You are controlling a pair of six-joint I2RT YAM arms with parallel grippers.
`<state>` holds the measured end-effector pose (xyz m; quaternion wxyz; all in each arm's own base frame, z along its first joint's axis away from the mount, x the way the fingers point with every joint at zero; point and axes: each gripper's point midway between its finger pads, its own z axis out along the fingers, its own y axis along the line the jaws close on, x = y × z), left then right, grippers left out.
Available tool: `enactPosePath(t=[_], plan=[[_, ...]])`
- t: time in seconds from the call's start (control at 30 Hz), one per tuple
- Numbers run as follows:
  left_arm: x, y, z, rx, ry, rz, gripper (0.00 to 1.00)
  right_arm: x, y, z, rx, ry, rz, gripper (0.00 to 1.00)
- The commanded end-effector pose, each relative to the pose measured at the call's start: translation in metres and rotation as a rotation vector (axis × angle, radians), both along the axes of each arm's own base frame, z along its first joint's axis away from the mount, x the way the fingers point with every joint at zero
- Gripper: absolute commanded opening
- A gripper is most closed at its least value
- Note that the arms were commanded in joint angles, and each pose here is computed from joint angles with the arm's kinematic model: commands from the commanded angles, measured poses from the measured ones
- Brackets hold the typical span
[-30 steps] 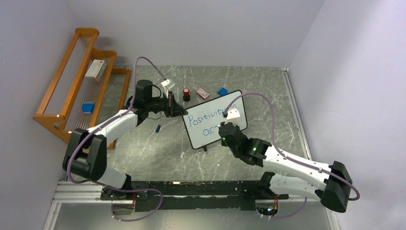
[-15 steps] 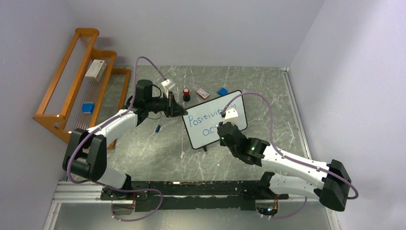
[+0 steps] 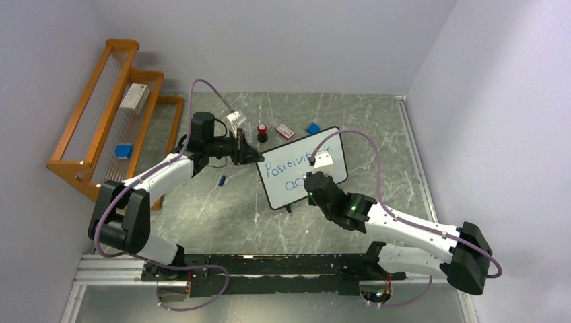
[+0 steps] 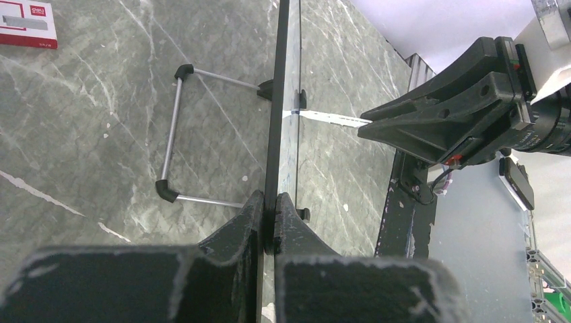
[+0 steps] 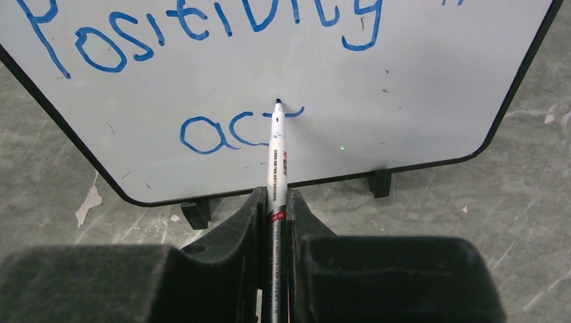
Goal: Write a sentence on the whiteboard
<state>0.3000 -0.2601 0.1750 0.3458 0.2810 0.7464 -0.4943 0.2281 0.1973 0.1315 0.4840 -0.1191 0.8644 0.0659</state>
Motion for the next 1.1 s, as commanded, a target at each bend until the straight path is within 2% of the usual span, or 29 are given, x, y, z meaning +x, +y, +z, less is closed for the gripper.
enactPosePath(t=[0.0, 1.07], plan=[[0.003, 0.006, -0.027, 0.077, 0.044, 0.036, 0.05, -0.002, -0.005, -0.006, -0.025, 0.024, -0.012, 0.00], [0.004, 0.007, -0.027, 0.086, 0.041, 0.039, 0.05, -0.014, -0.011, -0.025, -0.065, 0.105, -0.005, 0.00]])
